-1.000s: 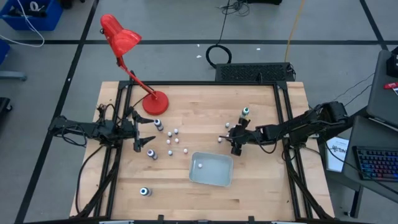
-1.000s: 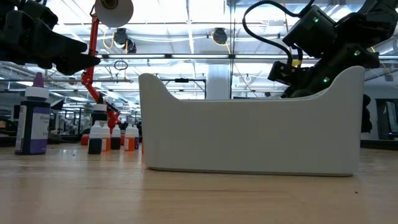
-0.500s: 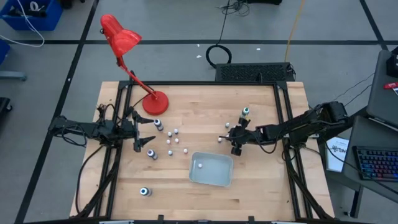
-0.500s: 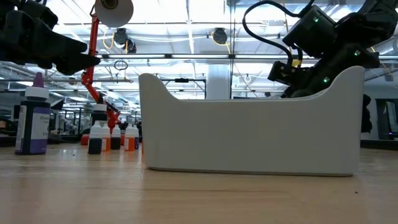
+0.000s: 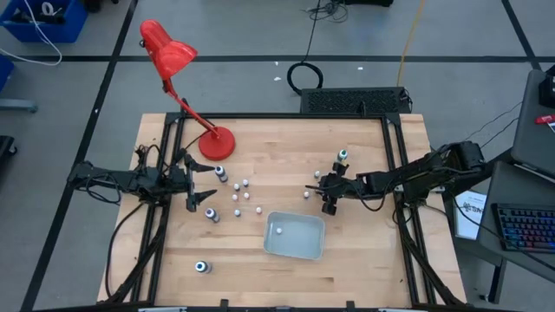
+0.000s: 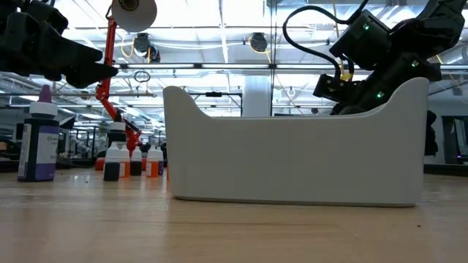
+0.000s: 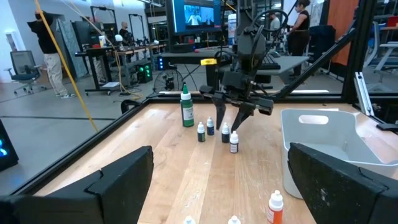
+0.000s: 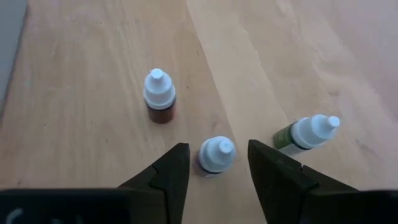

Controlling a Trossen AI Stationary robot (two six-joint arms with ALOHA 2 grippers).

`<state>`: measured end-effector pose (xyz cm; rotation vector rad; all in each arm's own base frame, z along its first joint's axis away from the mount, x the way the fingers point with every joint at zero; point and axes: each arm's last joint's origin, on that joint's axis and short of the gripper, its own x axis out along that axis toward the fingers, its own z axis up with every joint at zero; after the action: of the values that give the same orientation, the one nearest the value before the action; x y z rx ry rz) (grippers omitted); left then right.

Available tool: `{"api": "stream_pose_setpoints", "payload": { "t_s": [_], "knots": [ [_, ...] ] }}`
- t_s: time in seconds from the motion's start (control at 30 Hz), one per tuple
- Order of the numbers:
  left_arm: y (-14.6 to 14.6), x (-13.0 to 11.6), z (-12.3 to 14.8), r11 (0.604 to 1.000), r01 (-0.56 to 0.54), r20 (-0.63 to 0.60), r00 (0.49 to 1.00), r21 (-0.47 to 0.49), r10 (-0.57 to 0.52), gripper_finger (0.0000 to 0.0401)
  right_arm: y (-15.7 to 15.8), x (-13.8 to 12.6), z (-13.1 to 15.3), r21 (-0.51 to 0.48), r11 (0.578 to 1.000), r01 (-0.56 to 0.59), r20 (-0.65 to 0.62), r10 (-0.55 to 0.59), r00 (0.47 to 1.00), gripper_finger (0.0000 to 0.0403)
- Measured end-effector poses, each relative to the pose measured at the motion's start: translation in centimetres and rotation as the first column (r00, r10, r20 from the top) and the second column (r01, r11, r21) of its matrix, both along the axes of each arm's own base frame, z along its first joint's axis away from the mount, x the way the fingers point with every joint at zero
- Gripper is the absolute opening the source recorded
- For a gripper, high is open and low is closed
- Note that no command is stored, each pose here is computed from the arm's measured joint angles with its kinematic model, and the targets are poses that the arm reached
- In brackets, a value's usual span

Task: Pick & Place food coloring
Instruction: Put the small purple food coloring bottle into the gray bin

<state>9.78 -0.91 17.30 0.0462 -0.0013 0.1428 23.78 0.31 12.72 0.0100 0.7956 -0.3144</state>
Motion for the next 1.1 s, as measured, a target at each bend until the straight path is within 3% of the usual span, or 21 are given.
{"api": "stream_pose_setpoints", "payload": {
  "t_s": [0.3,0.43,0.8,1.1],
  "knots": [
    [0.0,0.0,0.02,1.0,0.0,0.001,1.0,0.0,0.0,0.0365,-0.1,0.22,-0.98,-0.001,1.0,-0.001,-0.036,0.001,0.999,0.0075],
    [0.0,0.0,0.01,1.0,0.0,0.001,1.0,0.0,0.0,0.0365,-0.1,0.27,-0.87,-0.003,1.0,-0.003,-0.026,0.003,1.0,0.0063],
    [0.0,0.0,0.0,1.0,0.0,0.0,1.0,0.0,0.0,0.0365,-0.09,0.46,-0.54,0.0,1.0,0.002,0.01,-0.002,1.0,0.0137],
    [0.0,0.0,0.01,1.0,0.0,0.001,1.0,0.0,0.0,0.0365,-0.32,0.53,-0.48,-0.007,1.0,0.008,0.018,-0.008,1.0,0.0152]
  ]
}}
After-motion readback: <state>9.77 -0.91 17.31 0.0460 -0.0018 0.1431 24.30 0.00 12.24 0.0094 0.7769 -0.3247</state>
